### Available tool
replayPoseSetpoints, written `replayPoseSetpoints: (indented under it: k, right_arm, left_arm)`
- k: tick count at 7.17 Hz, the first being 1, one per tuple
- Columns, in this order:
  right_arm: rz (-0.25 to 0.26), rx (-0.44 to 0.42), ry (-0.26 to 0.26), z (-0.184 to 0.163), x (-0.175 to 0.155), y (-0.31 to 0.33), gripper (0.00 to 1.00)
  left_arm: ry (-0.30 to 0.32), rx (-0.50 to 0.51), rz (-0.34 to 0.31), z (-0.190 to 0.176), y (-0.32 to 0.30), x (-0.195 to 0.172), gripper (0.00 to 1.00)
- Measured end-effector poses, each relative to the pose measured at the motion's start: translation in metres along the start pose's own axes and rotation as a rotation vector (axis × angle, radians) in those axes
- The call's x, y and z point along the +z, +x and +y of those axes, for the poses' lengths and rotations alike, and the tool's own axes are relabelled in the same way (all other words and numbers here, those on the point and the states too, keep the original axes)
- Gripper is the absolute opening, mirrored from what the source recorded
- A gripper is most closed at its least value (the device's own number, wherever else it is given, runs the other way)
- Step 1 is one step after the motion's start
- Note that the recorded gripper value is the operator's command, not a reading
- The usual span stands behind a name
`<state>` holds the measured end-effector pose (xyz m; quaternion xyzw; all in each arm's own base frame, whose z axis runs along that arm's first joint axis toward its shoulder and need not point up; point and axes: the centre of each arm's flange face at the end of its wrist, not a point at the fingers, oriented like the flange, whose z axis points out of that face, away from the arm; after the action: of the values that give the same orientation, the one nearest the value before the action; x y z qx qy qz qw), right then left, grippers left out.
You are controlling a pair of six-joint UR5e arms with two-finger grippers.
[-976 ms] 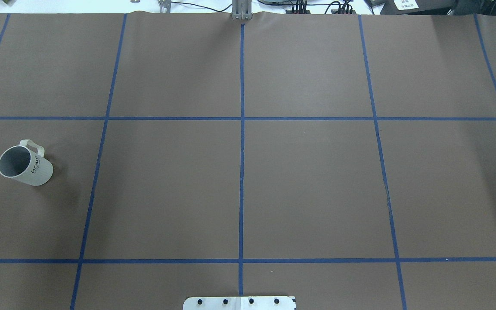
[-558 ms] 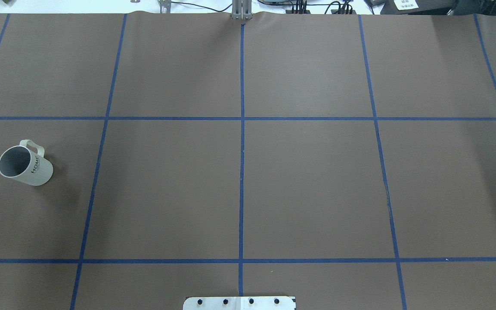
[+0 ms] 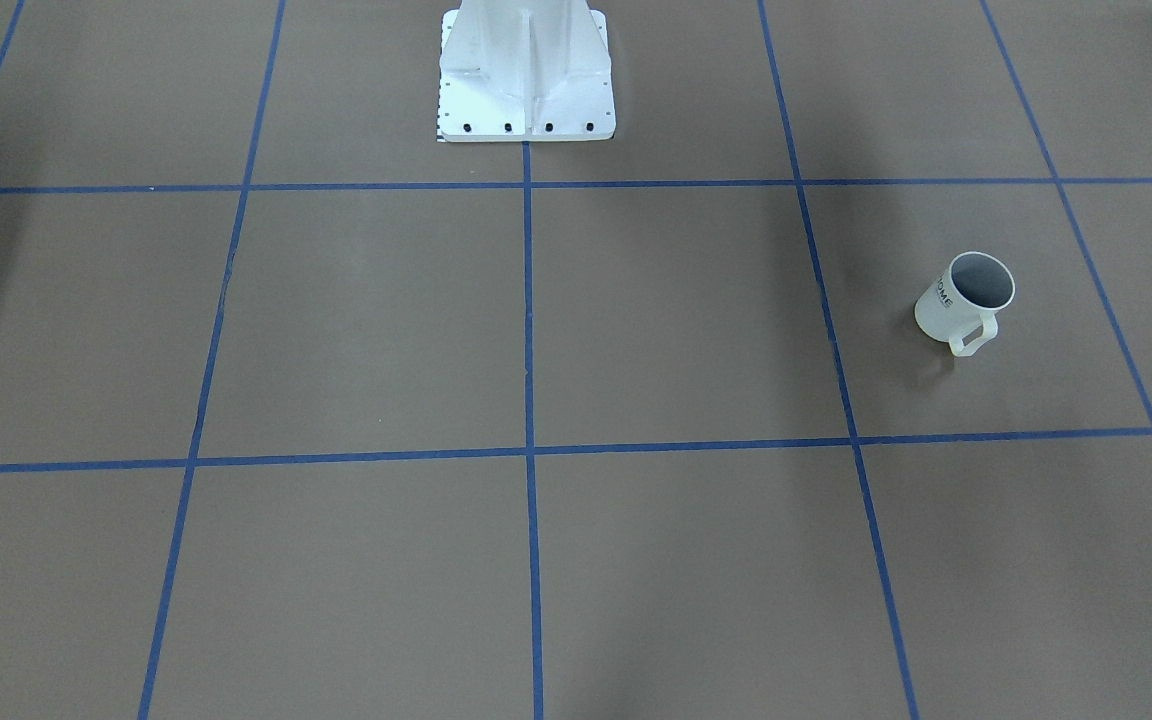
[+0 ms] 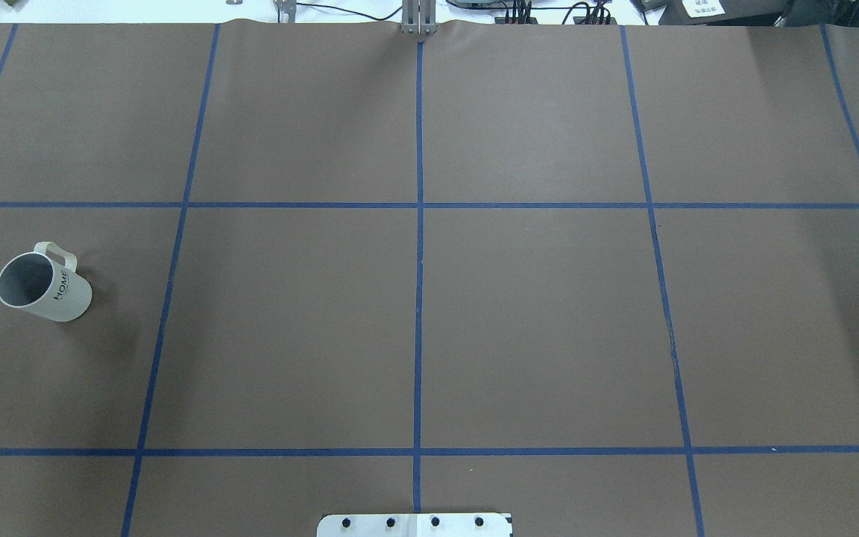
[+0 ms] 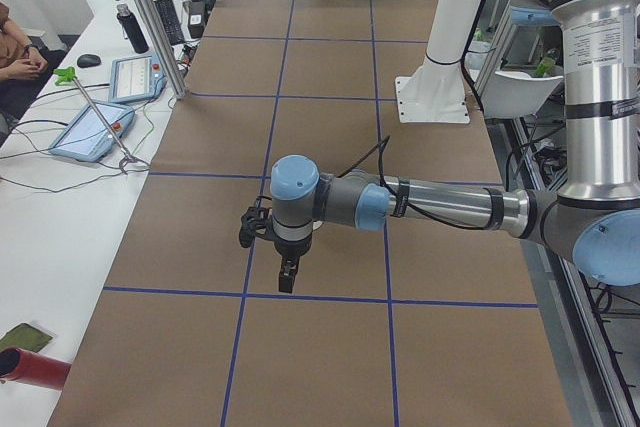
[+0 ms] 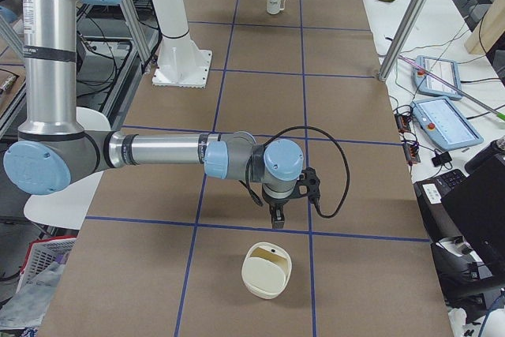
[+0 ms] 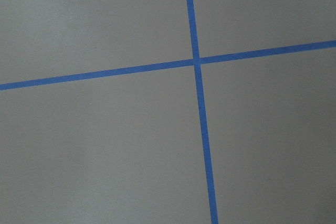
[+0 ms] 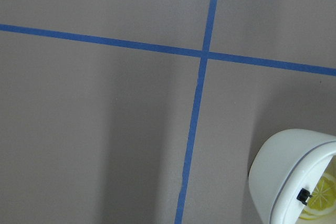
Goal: Left arm hands cup to right arm to dump lemon
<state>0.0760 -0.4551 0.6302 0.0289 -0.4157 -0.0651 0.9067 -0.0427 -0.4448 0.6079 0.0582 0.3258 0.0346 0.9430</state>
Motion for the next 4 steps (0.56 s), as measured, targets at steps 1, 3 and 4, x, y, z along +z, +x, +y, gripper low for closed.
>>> replayPoseSetpoints:
  k: [1, 3, 4]
  right_arm:
    - [0.0, 0.001, -0.001, 0.0005, 0.0003, 0.0002, 1.0]
    - [0.0, 0.007, -0.005, 0.003, 0.0025, 0.0025, 1.0]
    - [0.0, 0.01, -0.008, 0.0045, 0.0039, 0.0038, 1.0]
  left_arm:
    - [0.0, 0.0, 0.0, 0.0001, 0.0, 0.0, 1.0]
    - [0.002, 0.002, -0.001, -0.0007, 0.0003, -0.0005, 1.0]
    - [0.003, 0.002, -0.001, -0.0015, 0.0006, -0.0009, 1.0]
